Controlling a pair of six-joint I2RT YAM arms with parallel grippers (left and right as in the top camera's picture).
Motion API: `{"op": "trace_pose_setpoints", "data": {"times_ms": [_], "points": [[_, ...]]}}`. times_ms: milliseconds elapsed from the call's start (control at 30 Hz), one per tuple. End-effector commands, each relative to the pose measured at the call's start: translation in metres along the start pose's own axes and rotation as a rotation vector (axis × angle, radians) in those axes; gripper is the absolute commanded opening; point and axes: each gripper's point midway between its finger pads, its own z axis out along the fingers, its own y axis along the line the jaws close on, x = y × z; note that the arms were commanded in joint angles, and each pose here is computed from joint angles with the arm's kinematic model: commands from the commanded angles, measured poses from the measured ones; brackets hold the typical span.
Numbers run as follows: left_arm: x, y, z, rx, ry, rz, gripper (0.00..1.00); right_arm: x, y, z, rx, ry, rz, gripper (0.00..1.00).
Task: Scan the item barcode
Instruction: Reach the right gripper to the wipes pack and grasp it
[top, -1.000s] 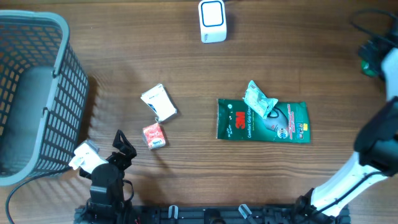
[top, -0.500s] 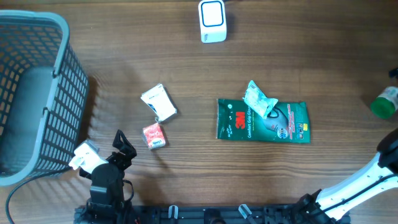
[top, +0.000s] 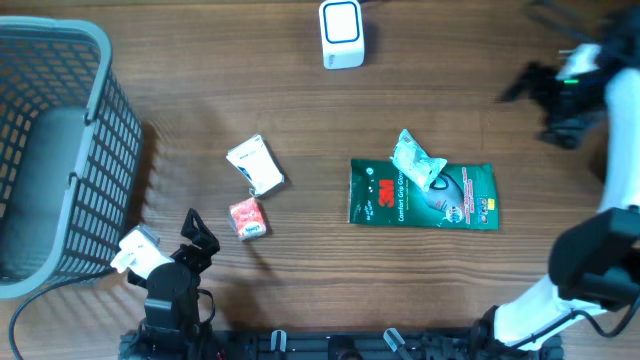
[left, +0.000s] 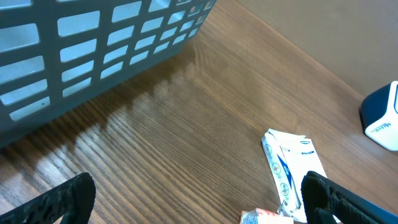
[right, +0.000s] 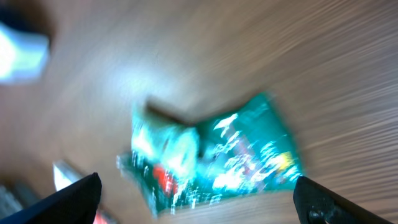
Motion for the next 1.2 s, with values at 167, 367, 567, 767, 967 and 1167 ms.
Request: {"op": "trace_pose_setpoints", "data": {"times_ms": [167,367,567,767,967,1167], "points": [[0.000,0.002,0.001,-0.009,-0.007,-0.010,1.00,0.095,0.053,0.113,0.035,0.201,-0.062,0.89],[0.000,0.002,0.001,-0.009,-0.006,-0.009,1.00,0.072,0.021,0.160,0.192,-0.011,-0.087,0.89],[0.000,0.002,0.001,-0.009,-0.007,-0.010,1.00,0.075,-0.001,0.193,0.189,-0.069,-0.043,0.88],[0.000,0.002,0.001,-0.009,-0.007,-0.010,1.00,0.071,0.004,0.193,0.143,-0.113,0.024,0.51],[0.000,0.002,0.001,-0.009,-0.006,-0.009,1.00,0.072,0.034,0.116,0.105,-0.122,-0.014,0.38],[0.000,0.002,0.001,-0.009,-0.007,-0.010,1.00,0.118,0.044,0.103,0.018,0.078,-0.012,0.36]]}}
